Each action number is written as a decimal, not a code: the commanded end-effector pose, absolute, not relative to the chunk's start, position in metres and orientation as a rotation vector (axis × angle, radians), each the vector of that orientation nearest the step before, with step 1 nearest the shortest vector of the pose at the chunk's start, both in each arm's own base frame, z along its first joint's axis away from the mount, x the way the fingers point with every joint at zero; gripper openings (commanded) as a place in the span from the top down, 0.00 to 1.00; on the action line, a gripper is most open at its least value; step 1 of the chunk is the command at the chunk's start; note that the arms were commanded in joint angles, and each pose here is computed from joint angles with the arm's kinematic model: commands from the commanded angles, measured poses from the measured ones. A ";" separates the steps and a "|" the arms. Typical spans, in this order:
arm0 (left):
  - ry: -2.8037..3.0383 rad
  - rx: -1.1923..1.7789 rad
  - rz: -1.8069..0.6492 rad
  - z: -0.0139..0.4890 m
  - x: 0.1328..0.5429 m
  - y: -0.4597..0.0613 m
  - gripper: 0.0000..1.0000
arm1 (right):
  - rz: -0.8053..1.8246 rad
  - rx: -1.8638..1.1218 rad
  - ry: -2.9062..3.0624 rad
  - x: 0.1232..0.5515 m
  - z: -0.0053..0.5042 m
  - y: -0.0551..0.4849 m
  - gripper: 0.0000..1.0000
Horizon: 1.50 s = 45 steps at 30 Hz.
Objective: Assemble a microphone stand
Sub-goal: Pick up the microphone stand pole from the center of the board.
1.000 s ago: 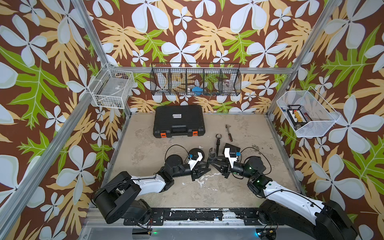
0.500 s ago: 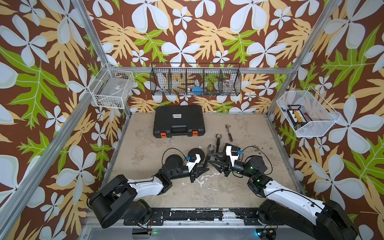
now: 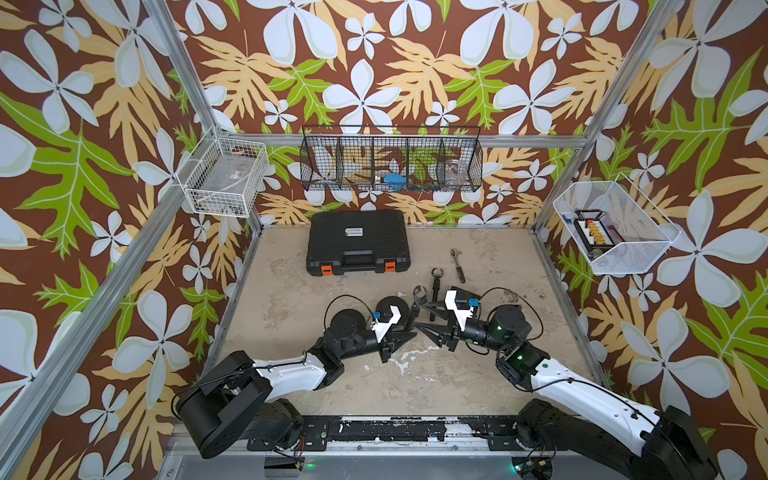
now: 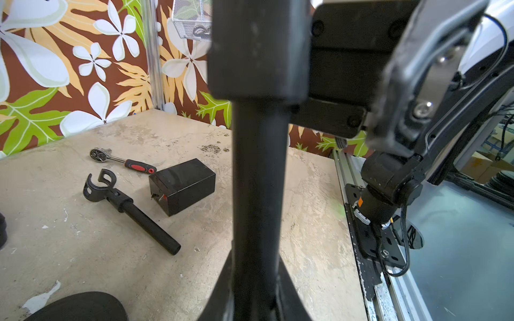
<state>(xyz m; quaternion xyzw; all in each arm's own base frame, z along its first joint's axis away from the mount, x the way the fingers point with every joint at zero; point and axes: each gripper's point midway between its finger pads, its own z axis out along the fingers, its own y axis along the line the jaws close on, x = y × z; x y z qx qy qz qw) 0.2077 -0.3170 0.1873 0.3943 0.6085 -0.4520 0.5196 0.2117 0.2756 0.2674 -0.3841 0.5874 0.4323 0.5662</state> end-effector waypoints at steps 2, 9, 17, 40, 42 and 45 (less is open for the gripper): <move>1.405 1.006 -1.116 0.192 0.199 -0.324 1.00 | 1.065 -0.917 1.388 0.208 0.269 0.280 0.44; 1.401 1.014 -1.125 0.193 0.196 -0.325 1.00 | 1.057 -0.908 1.364 0.206 0.273 0.276 0.60; 1.430 1.022 -1.133 0.185 0.198 -0.329 0.96 | 1.052 -0.916 1.339 0.203 0.274 0.276 0.79; 1.680 0.465 -0.643 0.184 0.284 -0.260 0.23 | 0.674 -0.654 1.432 0.252 0.245 0.232 1.00; 1.707 0.415 -0.568 0.180 0.291 -0.249 0.22 | 0.669 -0.652 1.435 0.252 0.242 0.231 1.00; 1.741 0.379 -0.496 0.175 0.298 -0.240 0.22 | 0.668 -0.660 1.446 0.254 0.239 0.233 1.00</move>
